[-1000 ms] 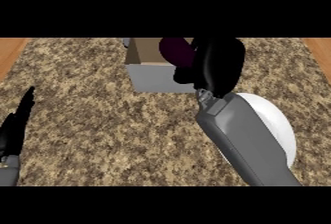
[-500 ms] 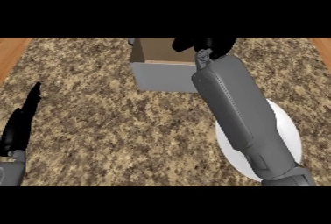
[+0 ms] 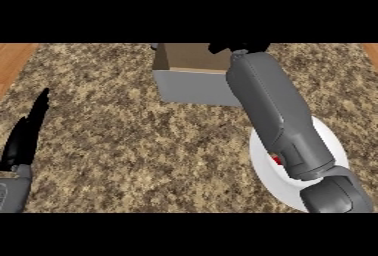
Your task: Pick the eggplant from the plate and place it in the cardboard box
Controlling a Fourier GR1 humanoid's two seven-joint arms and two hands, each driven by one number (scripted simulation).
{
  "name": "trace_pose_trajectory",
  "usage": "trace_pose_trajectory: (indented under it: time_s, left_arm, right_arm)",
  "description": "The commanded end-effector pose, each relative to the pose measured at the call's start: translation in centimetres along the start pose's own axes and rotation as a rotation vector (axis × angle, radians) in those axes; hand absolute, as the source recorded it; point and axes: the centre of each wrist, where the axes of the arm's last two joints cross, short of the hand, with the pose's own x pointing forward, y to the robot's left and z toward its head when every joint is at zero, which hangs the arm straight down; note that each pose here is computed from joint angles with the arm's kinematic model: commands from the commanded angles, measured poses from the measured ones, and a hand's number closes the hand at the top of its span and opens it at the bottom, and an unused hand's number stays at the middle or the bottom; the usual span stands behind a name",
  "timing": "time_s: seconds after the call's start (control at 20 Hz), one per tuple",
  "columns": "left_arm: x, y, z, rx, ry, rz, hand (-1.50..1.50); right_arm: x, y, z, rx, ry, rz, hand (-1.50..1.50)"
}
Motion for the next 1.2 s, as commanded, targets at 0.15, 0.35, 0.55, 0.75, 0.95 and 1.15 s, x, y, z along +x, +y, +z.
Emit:
trace_pose_trajectory:
  time_s: [0.15, 0.35, 0.55, 0.75, 0.95, 1.15]
  left_arm:
    - [1.0, -1.3, -0.3, -0.01, -0.008, 0.017, 0.0]
    - [0.5, -1.1, -0.2, -0.021, -0.028, -0.007, 0.0]
    - [0.7, -1.0, 0.4, -0.023, -0.03, 0.005, 0.0]
    - [0.3, -1.8, 0.1, -0.031, -0.015, 0.01, 0.0]
    - [0.3, 0.1, -0.4, 0.009, 0.003, 0.007, 0.0]
    - [-1.5, -0.2, 1.2, 0.022, 0.038, -0.001, 0.0]
  right_arm:
    - [-2.5, 1.4, -1.9, 0.03, 0.192, -0.125, -1.5]
    - [-2.4, 2.7, -0.9, 0.047, 0.172, -0.152, -1.5]
    - [-4.0, 2.2, -2.4, -0.041, 0.088, -0.213, -1.5]
    - [-2.4, 1.7, -2.0, -0.16, 0.03, -0.302, -1.5]
    - [-3.3, 1.4, -2.4, -0.261, 0.039, -0.424, -1.5]
    - [-3.7, 1.9, -1.7, -0.281, 0.031, -0.491, -1.5]
